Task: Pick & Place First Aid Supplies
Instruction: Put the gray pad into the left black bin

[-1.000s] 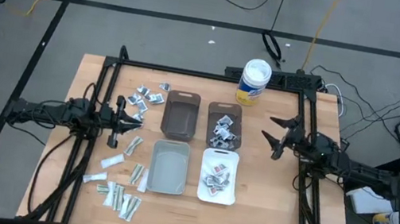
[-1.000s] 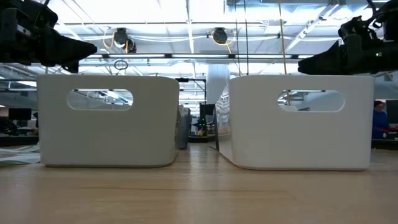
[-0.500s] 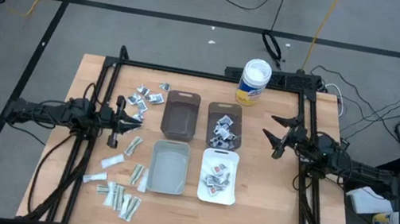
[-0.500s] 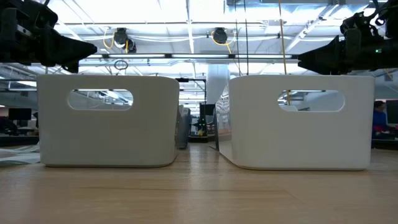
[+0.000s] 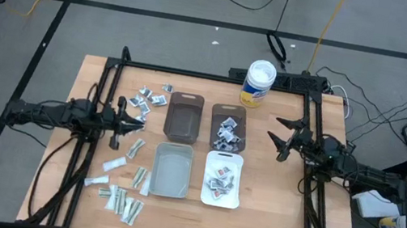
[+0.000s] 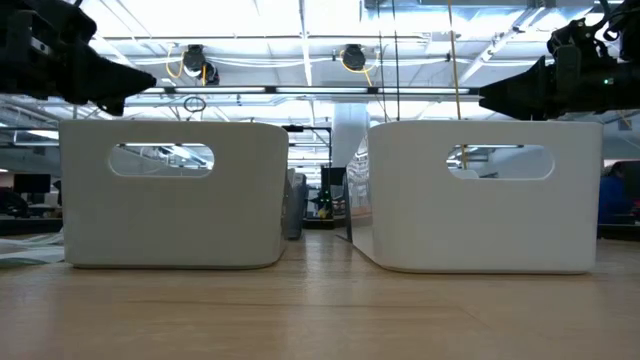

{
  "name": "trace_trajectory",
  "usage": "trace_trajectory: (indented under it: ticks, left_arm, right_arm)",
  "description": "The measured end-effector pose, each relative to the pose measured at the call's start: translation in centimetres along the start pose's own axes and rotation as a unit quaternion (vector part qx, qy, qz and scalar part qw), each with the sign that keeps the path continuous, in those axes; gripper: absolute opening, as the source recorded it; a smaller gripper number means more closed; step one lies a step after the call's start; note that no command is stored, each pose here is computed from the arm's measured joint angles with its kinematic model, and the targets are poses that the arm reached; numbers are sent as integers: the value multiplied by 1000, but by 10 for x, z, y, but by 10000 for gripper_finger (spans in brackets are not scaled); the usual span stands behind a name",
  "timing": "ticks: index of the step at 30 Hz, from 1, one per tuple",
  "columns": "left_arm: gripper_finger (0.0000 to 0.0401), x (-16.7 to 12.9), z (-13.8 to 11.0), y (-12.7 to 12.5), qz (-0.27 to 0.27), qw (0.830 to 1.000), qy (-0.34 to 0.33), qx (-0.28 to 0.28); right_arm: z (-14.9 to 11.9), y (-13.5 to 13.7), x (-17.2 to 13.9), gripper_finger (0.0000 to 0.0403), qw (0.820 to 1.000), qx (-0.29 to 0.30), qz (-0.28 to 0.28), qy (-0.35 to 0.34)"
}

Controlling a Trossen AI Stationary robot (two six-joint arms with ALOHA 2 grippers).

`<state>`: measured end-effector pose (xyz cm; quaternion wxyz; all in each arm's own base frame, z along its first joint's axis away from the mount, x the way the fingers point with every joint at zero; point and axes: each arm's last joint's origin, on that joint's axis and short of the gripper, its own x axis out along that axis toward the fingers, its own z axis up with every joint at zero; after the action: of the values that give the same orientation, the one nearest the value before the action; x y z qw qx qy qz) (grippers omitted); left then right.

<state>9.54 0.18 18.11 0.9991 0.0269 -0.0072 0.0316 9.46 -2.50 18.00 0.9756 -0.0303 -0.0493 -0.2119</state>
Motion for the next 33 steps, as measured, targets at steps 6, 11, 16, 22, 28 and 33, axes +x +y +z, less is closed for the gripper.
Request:
trace_trajectory:
  ticks: [6,11,16,22,28,33]
  left_arm:
    - [47,-6,39,9,111,988,103,-23]
    - [47,2,70,15,189,957,204,-86]
    - [47,12,100,19,244,915,301,-114]
    - [54,31,117,24,256,864,410,-141]
    - [133,52,117,28,238,805,523,-147]
    - [214,66,116,33,226,767,582,-143]
  right_arm:
    - [0,0,0,288,1000,0,0,0]
    - [0,0,0,287,1000,0,0,0]
    - [0,0,0,290,1000,0,0,1]
    - [0,0,0,286,1000,0,0,1]
    - [0,0,0,290,1000,0,0,1]
    - [0,0,0,287,1000,0,0,1]
